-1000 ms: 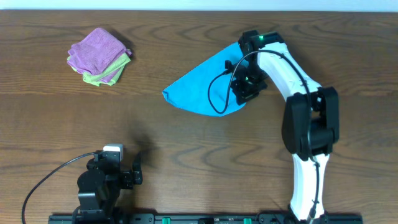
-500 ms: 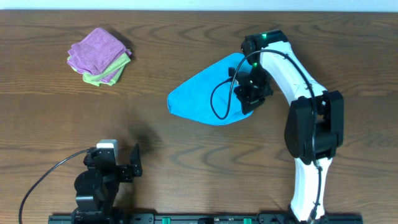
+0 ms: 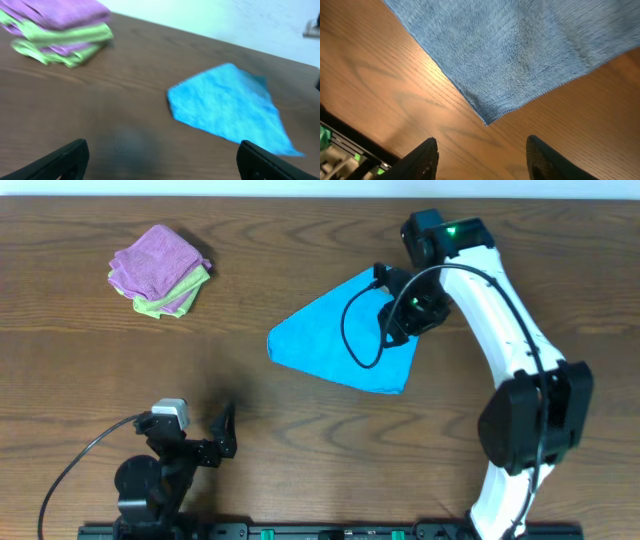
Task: Fold the cloth
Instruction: 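Reach the left gripper to the cloth's left corner and grasp it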
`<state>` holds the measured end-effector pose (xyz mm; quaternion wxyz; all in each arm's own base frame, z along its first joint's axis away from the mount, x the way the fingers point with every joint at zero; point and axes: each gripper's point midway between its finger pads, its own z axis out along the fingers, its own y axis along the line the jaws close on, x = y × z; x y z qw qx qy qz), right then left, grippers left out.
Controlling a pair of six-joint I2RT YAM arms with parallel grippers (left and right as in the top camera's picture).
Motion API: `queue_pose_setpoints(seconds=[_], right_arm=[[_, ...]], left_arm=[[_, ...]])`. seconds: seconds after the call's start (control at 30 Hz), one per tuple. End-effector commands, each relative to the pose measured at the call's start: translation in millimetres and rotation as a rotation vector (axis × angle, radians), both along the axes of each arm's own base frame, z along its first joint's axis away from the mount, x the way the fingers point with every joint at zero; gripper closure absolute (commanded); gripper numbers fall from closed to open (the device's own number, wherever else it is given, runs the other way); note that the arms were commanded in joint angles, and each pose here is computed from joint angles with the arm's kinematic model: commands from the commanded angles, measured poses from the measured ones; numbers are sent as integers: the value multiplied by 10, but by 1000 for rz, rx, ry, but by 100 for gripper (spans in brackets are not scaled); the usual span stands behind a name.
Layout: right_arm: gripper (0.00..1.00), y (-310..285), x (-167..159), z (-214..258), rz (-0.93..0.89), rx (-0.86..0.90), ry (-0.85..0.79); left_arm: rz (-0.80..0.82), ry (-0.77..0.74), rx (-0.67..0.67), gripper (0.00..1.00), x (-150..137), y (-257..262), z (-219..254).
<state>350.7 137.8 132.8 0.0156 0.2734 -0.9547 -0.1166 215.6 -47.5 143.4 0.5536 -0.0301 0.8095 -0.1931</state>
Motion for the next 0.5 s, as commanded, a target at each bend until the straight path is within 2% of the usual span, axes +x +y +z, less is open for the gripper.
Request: queue_pose_setpoints(seconds=[0.0, 0.2, 0.47], right_arm=[[42, 79, 9, 219, 6, 51, -69], [41, 141, 7, 491, 7, 123, -172], [41, -33, -306, 365, -130, 173, -234]], left_arm=[[-58, 14, -68, 4, -19, -127, 236], [-84, 159, -36, 4, 187, -148, 484], [-173, 449, -79, 5, 693, -294, 631]])
